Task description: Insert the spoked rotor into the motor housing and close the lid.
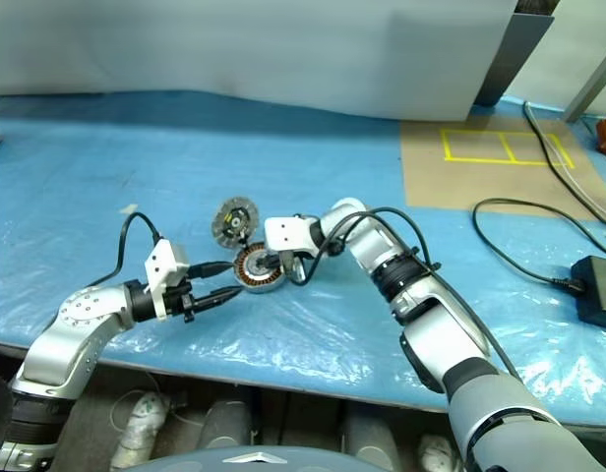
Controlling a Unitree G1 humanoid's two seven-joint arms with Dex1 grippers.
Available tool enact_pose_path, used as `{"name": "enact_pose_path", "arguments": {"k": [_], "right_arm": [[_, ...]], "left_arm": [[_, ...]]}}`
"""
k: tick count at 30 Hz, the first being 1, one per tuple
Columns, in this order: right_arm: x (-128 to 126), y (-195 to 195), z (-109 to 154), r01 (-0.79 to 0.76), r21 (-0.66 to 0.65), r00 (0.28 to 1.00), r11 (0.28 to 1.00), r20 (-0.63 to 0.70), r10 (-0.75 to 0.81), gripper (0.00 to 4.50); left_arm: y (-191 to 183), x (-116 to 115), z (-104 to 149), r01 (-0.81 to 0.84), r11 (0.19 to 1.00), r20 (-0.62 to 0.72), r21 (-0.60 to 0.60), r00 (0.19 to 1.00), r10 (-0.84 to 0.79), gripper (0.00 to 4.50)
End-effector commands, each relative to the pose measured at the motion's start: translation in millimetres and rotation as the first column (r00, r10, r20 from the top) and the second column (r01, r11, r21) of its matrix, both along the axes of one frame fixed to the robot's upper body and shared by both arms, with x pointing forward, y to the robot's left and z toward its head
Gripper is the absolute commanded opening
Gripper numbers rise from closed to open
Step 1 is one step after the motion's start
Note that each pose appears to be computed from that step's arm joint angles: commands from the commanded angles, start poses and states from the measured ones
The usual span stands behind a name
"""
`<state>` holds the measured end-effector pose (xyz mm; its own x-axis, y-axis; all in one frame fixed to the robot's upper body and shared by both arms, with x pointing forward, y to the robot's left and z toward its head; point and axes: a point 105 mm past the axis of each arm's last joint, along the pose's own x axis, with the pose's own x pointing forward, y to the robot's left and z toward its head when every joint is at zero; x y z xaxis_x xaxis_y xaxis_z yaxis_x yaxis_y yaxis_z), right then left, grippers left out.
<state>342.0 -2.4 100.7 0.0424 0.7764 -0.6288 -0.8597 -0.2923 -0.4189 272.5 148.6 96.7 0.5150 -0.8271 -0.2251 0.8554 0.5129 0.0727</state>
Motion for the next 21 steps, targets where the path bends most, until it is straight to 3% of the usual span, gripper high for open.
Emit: {"name": "enact_pose_path", "arguments": {"k": [1,4,10,12,18,21], "right_arm": [[-5,5,9,-0.051,0.005,0.998,0.999,0.043,0.051,0.02],[-4,9,19,-0.036,0.057,0.999,0.998,0.016,0.035,0.02],[-8,21,61,0.064,0.303,0.993,0.951,-0.118,-0.029,0.02],[-13,18,56,0.109,0.329,0.985,0.938,-0.162,-0.057,0.02],[-2,6,34,0.446,0.446,0.879,0.776,-0.382,-0.285,0.02],[-2,4,24,0.519,0.458,0.842,0.722,-0.42,-0.338,0.02]], "left_arm": [[-7,1,11,0.025,1.0,0.043,-0.005,0.999,-0.025,2.7],[-9,2,11,0.031,1.0,0.045,-0.006,0.999,-0.031,2.7],[-5,5,18,0.002,0.999,0.056,-0.033,0.998,0.0,2.7],[-3,5,17,-0.007,1.0,0.058,-0.021,0.998,0.008,2.7],[7,7,18,-0.032,0.999,0.066,-0.002,0.997,0.032,2.7],[11,6,17,-0.025,1.0,0.06,0.018,0.998,0.024,2.7]]}}
